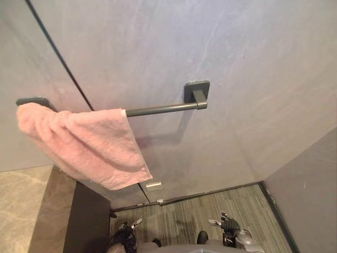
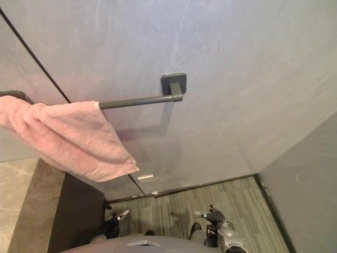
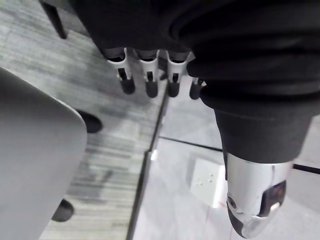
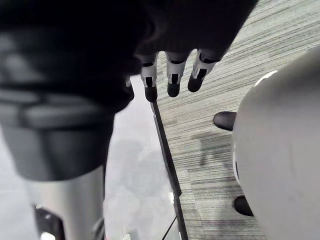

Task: Organize washtable

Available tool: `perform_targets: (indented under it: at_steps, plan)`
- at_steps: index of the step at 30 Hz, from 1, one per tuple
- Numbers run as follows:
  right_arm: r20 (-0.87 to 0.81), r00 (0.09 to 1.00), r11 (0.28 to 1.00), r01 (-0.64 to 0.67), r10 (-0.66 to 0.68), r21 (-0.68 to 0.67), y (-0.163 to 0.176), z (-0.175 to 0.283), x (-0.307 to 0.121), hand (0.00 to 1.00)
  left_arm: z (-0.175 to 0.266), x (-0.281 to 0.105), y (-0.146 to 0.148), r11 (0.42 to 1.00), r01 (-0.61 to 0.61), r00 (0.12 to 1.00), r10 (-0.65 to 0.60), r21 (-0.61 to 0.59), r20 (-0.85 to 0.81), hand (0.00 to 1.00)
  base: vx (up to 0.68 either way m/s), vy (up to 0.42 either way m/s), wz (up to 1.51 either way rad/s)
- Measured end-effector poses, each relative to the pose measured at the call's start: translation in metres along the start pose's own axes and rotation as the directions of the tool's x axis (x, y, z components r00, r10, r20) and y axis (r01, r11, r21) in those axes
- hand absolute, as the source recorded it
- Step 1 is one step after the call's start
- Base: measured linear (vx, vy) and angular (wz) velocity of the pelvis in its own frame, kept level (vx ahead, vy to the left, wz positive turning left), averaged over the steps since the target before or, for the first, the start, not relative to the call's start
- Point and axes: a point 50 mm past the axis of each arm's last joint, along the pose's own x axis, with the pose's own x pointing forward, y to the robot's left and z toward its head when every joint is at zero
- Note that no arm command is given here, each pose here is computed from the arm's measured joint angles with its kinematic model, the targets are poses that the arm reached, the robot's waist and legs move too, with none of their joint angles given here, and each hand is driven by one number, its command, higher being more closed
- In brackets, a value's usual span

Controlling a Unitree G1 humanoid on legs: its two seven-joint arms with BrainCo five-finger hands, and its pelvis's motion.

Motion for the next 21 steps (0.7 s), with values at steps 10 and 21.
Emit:
perform_targets:
  at_steps: [10,21]
  plan:
    - [0.581,0.810,0.996,-0.062,0.086,-0.061,0.023,0.106,-0.047,0.00,-0.002,0.000,0.005,1.000,-0.015,1.000,0.015,-0.021,-0.008,0.00,0.06,0.010,-0.12]
    - [0.833,0.445,0.944,-0.177,0.329,-0.279,0.067,0.182,-0.113,0.00,0.000,0.000,0.006,0.999,-0.024,1.000,0.024,0.029,0.003,0.00,-0.01,-0.006,-0.02]
